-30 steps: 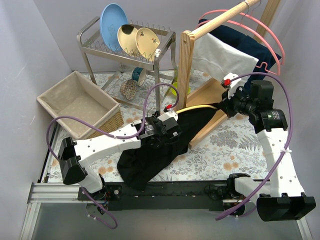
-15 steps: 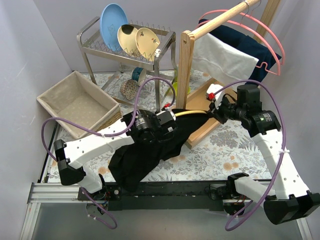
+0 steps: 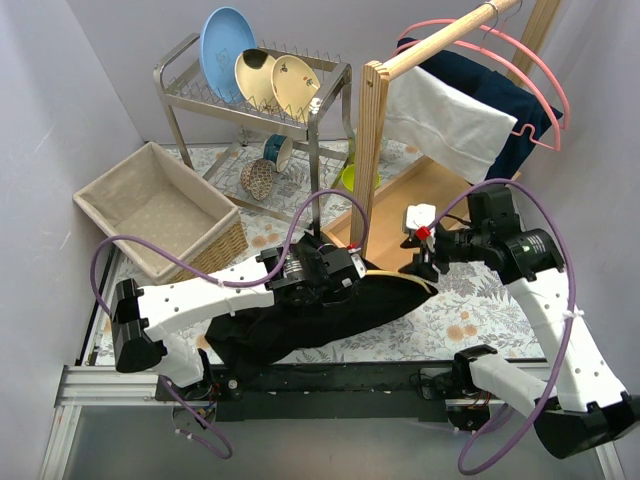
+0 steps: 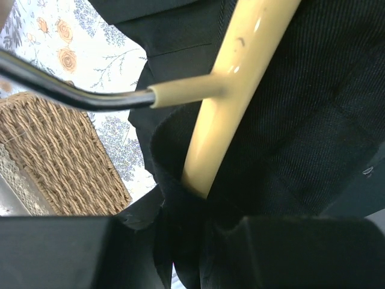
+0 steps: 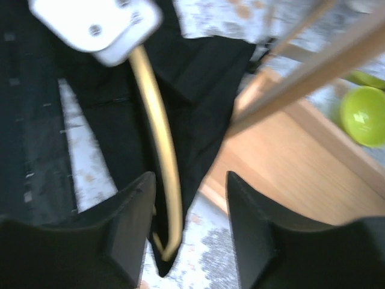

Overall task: Place the skirt on the hanger
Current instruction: Place skirt on hanger

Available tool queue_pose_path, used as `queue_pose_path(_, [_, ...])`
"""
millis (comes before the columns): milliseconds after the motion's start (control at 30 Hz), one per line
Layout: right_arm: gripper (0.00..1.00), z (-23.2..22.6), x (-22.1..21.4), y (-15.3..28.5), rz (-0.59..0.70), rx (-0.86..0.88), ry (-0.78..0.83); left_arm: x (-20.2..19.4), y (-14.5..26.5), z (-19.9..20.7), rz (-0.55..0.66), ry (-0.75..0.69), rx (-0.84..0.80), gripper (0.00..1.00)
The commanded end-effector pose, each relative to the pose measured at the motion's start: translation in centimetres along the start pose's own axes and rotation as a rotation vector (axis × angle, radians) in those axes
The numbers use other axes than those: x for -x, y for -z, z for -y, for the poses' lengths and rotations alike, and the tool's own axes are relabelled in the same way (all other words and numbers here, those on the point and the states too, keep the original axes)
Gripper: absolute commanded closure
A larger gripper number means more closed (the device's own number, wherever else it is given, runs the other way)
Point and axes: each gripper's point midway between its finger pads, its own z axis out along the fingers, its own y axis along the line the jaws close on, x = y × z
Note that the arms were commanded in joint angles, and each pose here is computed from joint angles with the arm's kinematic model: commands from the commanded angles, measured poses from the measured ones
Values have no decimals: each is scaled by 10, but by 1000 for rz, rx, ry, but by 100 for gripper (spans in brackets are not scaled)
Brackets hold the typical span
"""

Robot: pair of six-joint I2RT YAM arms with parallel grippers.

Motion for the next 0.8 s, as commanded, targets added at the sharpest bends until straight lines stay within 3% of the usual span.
queue_pose_path(0, [34,-63,3,-8,108,325,-2,20,22,-5,128,35,-17,100])
queue_pose_path(67, [29,-69,2,-16,107,363,4,24,25,-3,141,30,-19,100])
queue_pose_path(233, [27,-48,9,-29,114,296,39,36,38,6,184,11,-39,100])
queue_pose_path(533, [35,-42,8,-49,95,322,9,49,54,23,227,-37,-59,100])
queue_pose_path(633, [51,-47,11,-47,111,339,10,52,57,22,250,-37,-51,100])
queue_pose_path(667, [73,-53,9,-46,107,364,7,54,58,21,264,-30,-48,100])
queue_pose_path(767, [99,-62,11,-42,123,403,5,60,64,18,312,-4,-49,100])
